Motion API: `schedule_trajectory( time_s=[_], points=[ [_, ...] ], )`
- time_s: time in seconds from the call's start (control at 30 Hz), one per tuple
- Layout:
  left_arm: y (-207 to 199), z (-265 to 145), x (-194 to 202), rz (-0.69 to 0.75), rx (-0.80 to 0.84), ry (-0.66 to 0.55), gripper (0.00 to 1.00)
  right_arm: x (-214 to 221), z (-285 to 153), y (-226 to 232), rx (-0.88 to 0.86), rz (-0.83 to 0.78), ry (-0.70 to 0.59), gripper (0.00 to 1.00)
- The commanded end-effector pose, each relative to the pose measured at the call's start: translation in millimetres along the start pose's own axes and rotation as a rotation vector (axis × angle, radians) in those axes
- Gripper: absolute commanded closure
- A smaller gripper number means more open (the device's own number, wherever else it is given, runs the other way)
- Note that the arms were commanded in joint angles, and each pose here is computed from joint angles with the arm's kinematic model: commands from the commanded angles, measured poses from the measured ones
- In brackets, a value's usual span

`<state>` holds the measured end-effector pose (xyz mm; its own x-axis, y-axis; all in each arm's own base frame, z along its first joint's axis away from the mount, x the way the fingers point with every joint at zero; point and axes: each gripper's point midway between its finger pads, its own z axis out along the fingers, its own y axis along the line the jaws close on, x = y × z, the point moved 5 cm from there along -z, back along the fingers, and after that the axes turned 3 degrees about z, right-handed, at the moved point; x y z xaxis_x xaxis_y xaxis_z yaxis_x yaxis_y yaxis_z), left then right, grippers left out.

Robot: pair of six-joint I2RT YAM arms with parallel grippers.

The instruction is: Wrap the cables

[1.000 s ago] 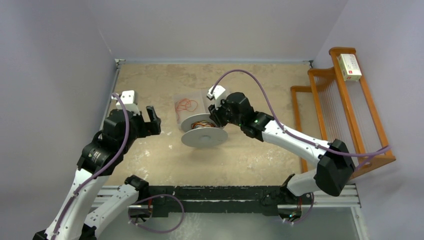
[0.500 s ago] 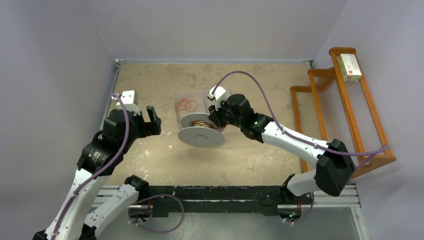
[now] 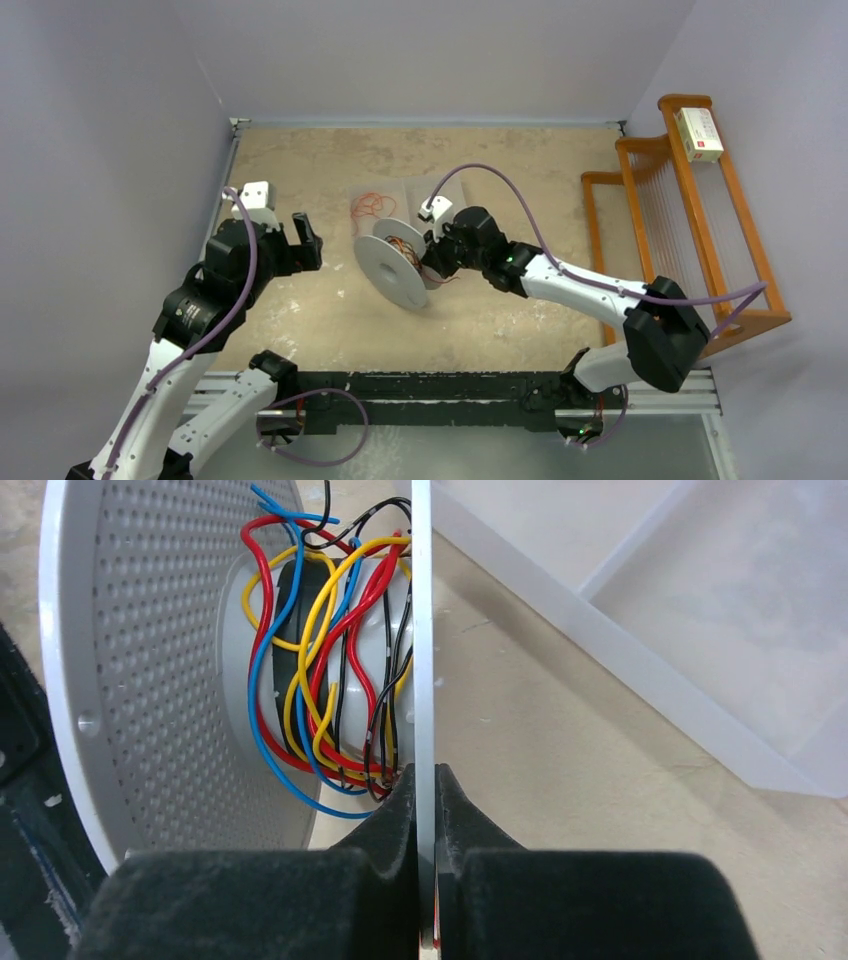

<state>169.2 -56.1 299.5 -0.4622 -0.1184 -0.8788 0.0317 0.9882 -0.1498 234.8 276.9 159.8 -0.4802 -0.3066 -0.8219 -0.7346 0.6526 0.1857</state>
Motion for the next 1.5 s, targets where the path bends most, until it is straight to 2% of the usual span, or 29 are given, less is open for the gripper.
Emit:
schedule_trajectory(
  time_s=[0.0,0.3,0.53,0.63,0.83,0.97,1.27,1.47],
  points=[
    [-2.5,-3.6,-11.0,-0.007,0.022,-0.057,0.07,-18.8,3.9,28.1,-0.141,-0.004,-0.094,1.00],
    [0.6,-5.3,-7.8,-0.007,0.010,-0.054,0.07,-46.2,17.4,56.4,-0.281,-0.127,-0.274,1.00],
    [-0.7,-4.2,-5.7,-0.026,0.014,-0.043,0.07,-72.7,29.9,52.4,-0.252,-0.334,-0.476,1.00],
    [-7.0,1.3,0.3,-0.070,0.038,-0.012,0.07,-82.9,36.0,51.4,-0.238,-0.427,-0.546,1.00],
    [-5.2,12.1,16.9,-0.164,-0.018,0.044,0.07,-95.7,51.9,50.9,-0.223,-0.548,-0.671,1.00],
    [-4.7,16.5,23.4,-0.217,-0.037,0.049,0.06,-102.4,57.4,51.1,-0.209,-0.580,-0.750,1.00],
    [-8.4,32.5,17.5,-0.216,-0.069,0.056,0.04,-107.7,64.8,53.4,-0.223,-0.552,-0.781,1.00],
    [-7.6,40.3,1.3,-0.176,-0.129,0.058,0.09,-109.2,61.2,55.5,-0.213,-0.508,-0.821,1.00]
  ],
)
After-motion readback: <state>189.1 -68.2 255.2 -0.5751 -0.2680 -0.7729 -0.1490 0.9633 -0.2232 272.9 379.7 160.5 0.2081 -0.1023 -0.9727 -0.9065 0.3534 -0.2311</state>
